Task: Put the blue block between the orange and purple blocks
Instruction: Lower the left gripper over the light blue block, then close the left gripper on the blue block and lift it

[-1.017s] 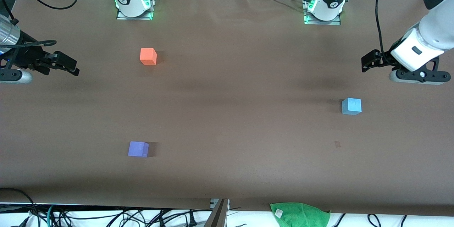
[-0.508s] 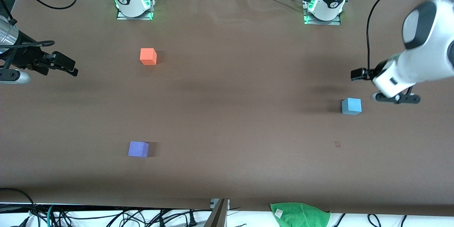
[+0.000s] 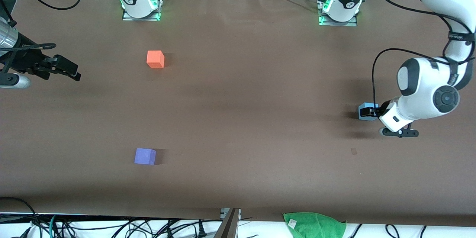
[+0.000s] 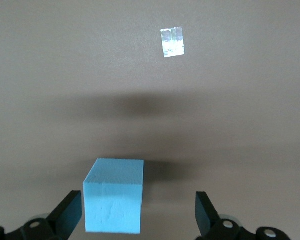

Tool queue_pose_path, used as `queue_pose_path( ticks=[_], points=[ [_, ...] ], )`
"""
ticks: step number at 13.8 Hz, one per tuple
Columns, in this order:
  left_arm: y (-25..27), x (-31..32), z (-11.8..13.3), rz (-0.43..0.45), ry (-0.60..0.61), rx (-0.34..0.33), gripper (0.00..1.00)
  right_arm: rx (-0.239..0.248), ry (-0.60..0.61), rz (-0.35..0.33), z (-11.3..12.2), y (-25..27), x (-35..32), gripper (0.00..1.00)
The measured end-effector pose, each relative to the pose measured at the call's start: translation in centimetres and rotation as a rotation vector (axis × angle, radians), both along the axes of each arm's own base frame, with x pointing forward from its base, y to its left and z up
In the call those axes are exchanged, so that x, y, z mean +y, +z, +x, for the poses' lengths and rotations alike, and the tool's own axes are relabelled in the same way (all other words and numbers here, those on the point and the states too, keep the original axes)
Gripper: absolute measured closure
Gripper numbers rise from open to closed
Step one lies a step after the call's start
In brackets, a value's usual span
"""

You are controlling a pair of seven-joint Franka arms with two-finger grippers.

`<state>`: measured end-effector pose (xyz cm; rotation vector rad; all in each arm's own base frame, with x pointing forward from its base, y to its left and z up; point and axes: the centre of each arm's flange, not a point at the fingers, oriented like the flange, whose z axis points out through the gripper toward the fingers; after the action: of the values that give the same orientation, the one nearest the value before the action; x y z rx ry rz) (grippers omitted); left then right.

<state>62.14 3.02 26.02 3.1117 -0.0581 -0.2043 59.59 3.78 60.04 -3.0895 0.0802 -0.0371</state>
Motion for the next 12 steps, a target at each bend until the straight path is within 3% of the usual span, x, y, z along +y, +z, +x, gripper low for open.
queue_pose_path(
  ticks=[3,8,9,12],
  points=[
    [-1.8,0.9,-1.0,0.059,-0.057,-0.001,0.00,-0.005,0.000,0.000,0.1,0.0,0.0,0.00],
    [-7.6,1.8,-3.0,0.051,-0.061,0.083,0.00,-0.010,-0.002,0.000,0.1,0.1,-0.1,0.00],
    [-8.3,1.9,-3.1,0.049,-0.059,0.083,0.07,-0.012,-0.002,0.001,0.1,0.1,-0.1,0.00],
    [-8.4,2.0,-3.0,0.048,-0.061,0.078,0.40,-0.015,-0.002,0.000,0.2,0.1,-0.1,0.00]
  ],
)
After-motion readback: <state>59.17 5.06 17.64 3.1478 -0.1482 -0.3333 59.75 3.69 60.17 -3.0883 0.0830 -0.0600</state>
